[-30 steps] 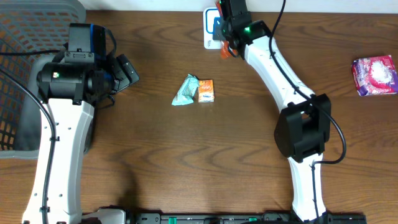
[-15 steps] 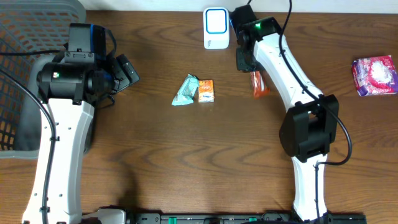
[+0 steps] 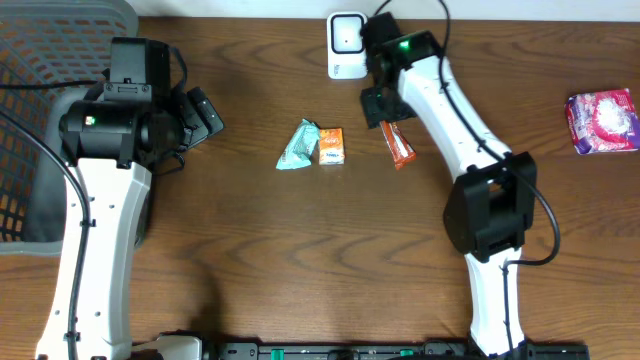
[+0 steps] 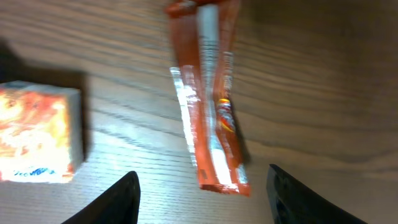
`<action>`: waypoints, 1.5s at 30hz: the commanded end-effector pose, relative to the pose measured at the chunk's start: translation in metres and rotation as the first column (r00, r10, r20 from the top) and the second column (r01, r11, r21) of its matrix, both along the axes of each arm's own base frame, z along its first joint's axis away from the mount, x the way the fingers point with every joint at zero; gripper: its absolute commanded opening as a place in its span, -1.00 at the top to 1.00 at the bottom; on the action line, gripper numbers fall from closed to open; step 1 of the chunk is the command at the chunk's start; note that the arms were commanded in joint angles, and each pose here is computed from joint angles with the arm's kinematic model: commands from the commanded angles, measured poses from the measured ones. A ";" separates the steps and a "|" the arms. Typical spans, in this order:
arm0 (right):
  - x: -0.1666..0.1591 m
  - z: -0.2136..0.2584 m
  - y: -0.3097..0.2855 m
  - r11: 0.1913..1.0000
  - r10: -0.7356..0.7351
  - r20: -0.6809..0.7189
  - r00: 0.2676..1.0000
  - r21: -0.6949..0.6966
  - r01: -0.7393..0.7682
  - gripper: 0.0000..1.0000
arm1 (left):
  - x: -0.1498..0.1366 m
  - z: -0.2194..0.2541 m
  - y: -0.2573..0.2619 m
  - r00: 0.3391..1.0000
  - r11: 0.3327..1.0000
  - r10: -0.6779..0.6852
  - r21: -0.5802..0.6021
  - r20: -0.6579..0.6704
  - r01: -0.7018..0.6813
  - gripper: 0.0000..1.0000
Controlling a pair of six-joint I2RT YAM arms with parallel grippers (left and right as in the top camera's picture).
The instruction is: Scan the item barcode
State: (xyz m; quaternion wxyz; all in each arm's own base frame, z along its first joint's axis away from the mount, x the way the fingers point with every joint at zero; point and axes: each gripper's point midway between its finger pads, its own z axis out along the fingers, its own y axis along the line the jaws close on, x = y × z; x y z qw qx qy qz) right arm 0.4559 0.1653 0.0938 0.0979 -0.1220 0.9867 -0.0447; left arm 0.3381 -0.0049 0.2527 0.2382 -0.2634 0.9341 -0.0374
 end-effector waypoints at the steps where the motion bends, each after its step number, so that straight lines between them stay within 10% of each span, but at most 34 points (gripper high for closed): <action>1: -0.002 -0.007 0.012 0.990 0.094 0.025 0.995 -0.108 -0.091 -0.21 | 0.000 0.002 0.002 1.000 1.000 -0.006 0.014 0.002 0.006 -0.96; 7: 0.004 -0.015 0.007 0.985 0.096 0.056 0.994 -0.149 -0.087 -0.36 | 0.000 0.002 0.002 1.000 1.000 -0.006 0.014 0.002 0.006 -0.96; 13: 0.019 -0.018 -0.006 0.965 0.067 -0.026 0.997 0.257 -0.058 -0.43 | 0.000 0.002 0.002 1.000 1.000 -0.006 0.014 0.002 0.006 -0.96; 19: 0.031 -0.017 -0.023 0.753 0.133 -0.041 0.990 0.654 -0.074 -0.39 | 0.000 0.002 0.002 1.000 1.000 -0.006 0.014 0.002 0.006 -0.96; 36: 0.022 -0.090 -0.002 0.660 0.168 -0.173 0.970 0.751 0.020 -0.38 | 0.000 0.002 0.002 1.000 1.000 -0.006 0.014 0.002 0.006 -0.95; 45: 0.005 -0.125 -0.007 0.880 0.144 -0.249 0.958 0.476 -0.009 0.10 | 0.000 0.002 0.002 1.000 1.000 -0.006 0.014 0.002 0.006 -0.96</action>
